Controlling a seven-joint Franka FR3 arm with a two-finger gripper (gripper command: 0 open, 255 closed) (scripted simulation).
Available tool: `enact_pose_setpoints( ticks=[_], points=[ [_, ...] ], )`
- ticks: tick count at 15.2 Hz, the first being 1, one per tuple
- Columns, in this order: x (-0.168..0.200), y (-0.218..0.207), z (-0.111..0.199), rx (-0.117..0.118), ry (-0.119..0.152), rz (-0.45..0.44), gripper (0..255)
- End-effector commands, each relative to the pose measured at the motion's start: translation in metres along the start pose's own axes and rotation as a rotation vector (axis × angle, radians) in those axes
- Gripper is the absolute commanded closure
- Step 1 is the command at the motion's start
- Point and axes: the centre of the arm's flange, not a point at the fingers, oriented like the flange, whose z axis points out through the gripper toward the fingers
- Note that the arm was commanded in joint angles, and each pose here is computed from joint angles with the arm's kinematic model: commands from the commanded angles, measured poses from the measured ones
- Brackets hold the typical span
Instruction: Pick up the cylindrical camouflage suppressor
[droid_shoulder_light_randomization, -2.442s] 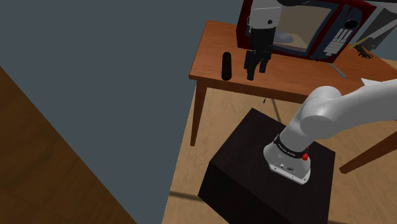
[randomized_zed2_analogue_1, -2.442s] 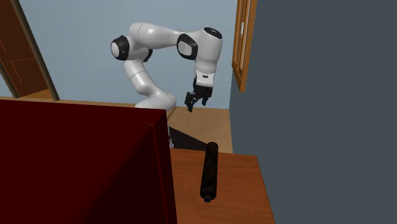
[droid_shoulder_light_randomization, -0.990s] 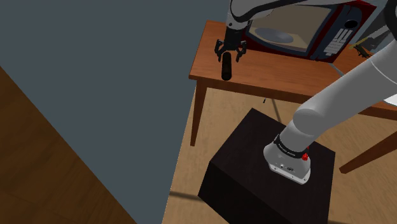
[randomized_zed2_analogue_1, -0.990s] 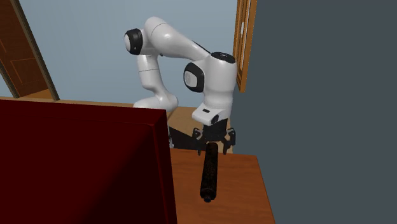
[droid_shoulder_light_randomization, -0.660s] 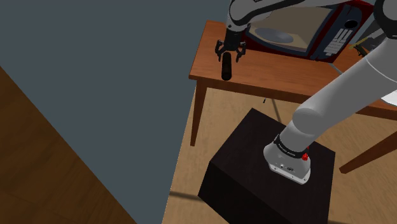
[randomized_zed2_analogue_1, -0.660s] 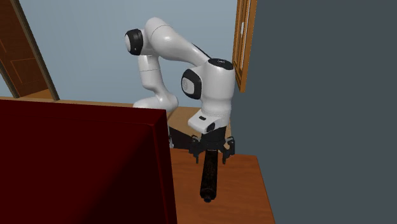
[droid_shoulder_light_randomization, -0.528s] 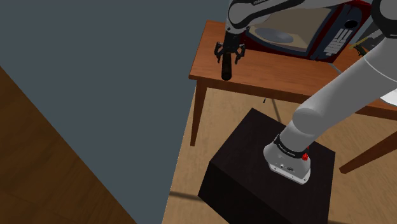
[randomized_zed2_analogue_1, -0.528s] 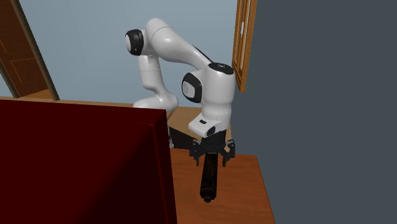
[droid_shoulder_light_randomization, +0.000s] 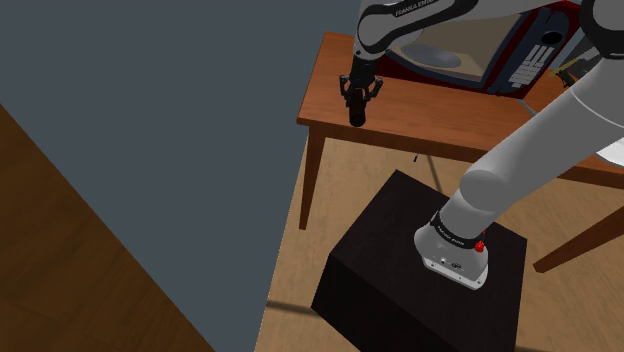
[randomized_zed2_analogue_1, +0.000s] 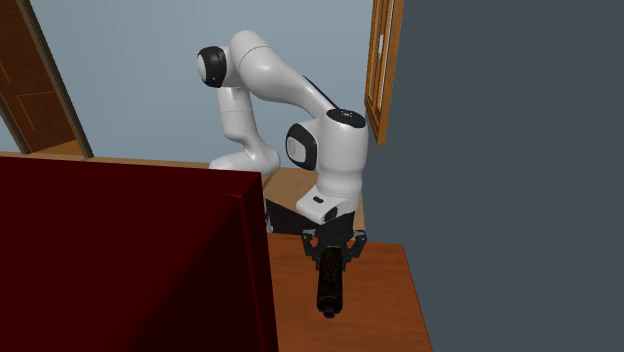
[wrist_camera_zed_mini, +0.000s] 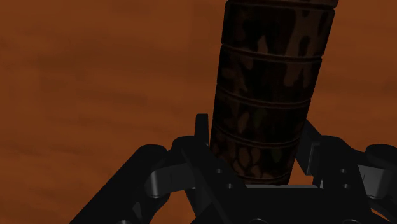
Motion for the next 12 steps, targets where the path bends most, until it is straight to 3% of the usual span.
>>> enact_pose_setpoints(
  ticks=[1,6,12],
  points=[
    [0.0,0.0,0.001,-0.001,-0.001,-0.001,255],
    [0.0,0.0,0.001,-0.001,-0.001,-0.001,255],
    [0.0,0.002,-0.031,-0.001,-0.001,-0.001,255]
  ],
)
